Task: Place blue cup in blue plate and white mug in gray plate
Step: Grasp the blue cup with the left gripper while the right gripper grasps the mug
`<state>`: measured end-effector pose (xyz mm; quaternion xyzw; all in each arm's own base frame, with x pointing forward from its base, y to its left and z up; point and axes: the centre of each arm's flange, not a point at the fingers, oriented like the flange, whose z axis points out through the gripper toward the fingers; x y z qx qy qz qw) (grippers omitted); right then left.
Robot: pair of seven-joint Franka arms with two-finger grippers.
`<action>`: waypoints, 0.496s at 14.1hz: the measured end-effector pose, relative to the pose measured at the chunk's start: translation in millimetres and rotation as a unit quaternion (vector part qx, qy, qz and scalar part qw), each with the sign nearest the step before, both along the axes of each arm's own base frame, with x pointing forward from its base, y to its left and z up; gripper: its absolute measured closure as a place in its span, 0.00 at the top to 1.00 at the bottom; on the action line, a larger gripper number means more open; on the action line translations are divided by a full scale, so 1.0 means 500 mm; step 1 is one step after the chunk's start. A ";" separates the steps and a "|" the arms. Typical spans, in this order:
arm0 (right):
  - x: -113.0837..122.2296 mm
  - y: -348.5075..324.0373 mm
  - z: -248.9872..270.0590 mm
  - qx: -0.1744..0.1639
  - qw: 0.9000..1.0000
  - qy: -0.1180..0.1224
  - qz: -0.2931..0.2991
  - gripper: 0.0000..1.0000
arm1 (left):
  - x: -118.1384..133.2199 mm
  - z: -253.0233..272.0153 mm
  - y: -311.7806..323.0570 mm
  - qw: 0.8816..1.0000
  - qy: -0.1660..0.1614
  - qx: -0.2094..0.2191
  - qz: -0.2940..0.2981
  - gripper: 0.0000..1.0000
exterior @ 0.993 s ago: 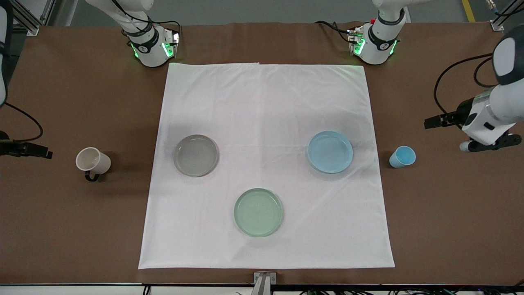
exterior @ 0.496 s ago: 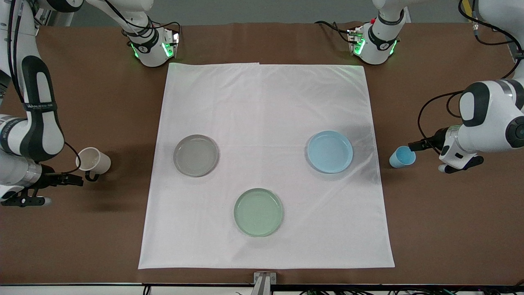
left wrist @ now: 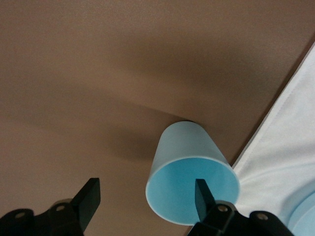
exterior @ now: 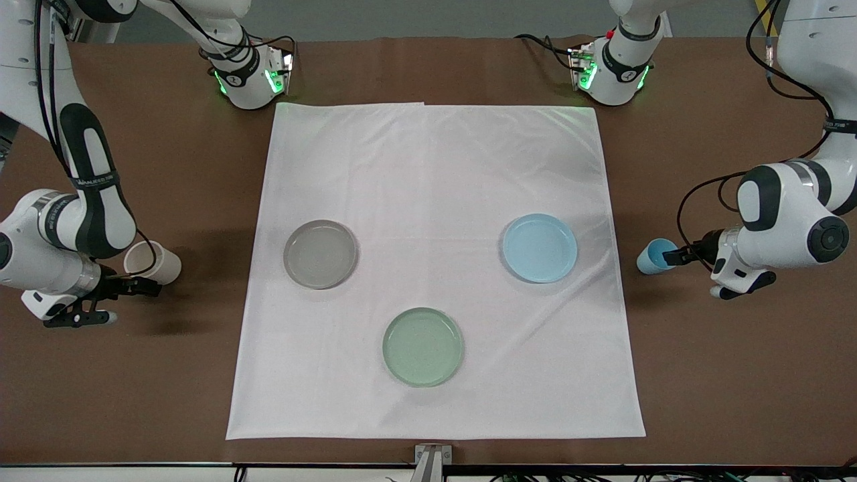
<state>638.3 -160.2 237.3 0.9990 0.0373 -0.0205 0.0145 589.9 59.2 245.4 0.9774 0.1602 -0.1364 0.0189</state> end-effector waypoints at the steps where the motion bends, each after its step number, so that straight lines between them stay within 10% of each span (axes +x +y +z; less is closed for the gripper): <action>1: -0.005 0.000 -0.006 0.001 1.000 0.004 -0.001 0.99 | 0.000 -0.006 0.000 1.000 0.002 -0.001 0.000 0.83; 7: -0.017 0.001 -0.018 0.012 1.000 0.020 -0.009 0.63 | -0.002 -0.015 0.006 1.000 0.005 -0.001 0.003 0.67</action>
